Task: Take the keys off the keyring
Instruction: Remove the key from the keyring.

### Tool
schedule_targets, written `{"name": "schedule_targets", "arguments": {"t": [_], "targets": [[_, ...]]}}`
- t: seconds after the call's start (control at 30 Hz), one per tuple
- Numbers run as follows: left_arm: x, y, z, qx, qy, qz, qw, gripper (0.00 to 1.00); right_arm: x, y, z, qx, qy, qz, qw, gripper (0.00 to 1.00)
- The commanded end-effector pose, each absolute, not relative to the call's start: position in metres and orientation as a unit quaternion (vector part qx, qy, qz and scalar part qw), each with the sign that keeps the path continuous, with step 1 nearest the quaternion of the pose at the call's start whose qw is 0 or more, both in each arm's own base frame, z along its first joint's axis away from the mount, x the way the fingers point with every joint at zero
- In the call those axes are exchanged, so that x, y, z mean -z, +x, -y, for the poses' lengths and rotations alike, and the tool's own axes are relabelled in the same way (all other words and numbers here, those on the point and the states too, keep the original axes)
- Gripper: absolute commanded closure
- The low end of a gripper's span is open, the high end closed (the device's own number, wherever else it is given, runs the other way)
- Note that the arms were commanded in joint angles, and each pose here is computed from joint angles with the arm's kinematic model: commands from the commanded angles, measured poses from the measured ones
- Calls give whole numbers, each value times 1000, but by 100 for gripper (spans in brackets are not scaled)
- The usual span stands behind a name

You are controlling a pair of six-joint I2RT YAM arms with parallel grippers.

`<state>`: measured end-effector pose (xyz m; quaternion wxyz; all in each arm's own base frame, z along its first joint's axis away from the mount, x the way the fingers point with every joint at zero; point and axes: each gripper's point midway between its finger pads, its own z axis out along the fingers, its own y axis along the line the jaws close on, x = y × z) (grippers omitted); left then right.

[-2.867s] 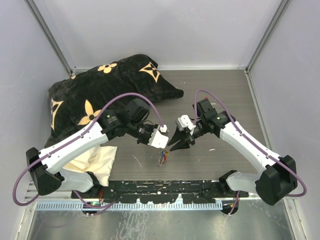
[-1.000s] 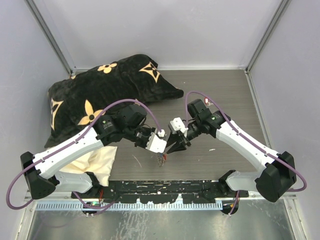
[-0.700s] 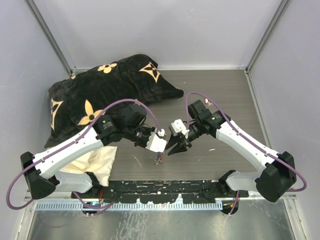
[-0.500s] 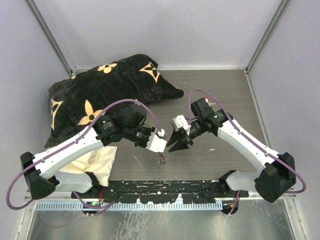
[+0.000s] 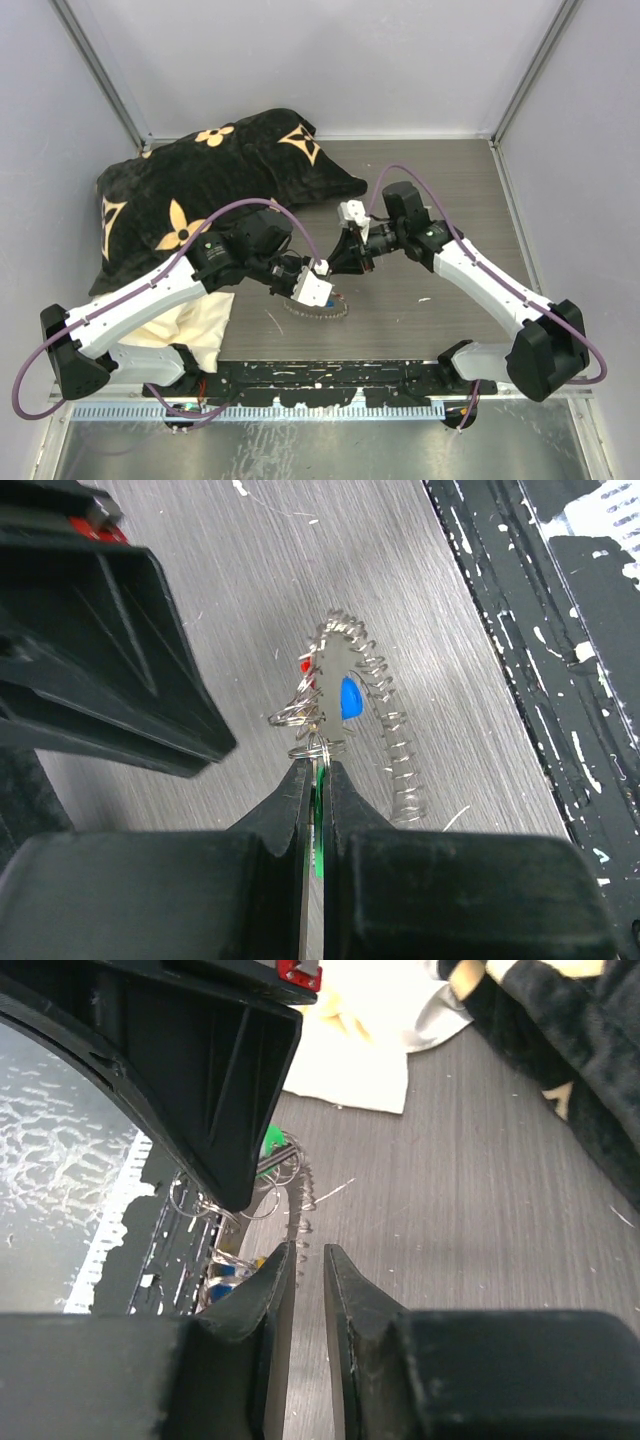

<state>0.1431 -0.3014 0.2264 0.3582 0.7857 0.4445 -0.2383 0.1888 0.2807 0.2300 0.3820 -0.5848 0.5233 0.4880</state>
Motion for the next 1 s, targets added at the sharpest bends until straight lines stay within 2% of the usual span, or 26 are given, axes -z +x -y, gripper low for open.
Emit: {"name": "schedule_targets", "arguments": {"t": [0.0, 0.2, 0.53, 0.97], "targets": [[-257, 142, 313, 254, 773, -412, 410, 100, -233, 180, -298, -500, -594, -500, 384, 77], [-257, 141, 312, 253, 772, -413, 412, 100, -231, 170, -296, -507, -612, -475, 378, 78], [-256, 141, 311, 252, 772, -415, 410, 100, -229, 155, -291, -521, -628, -450, 363, 71], [-258, 142, 312, 254, 770, -415, 412, 100, -228, 149, -292, -528, -631, -445, 354, 68]]}}
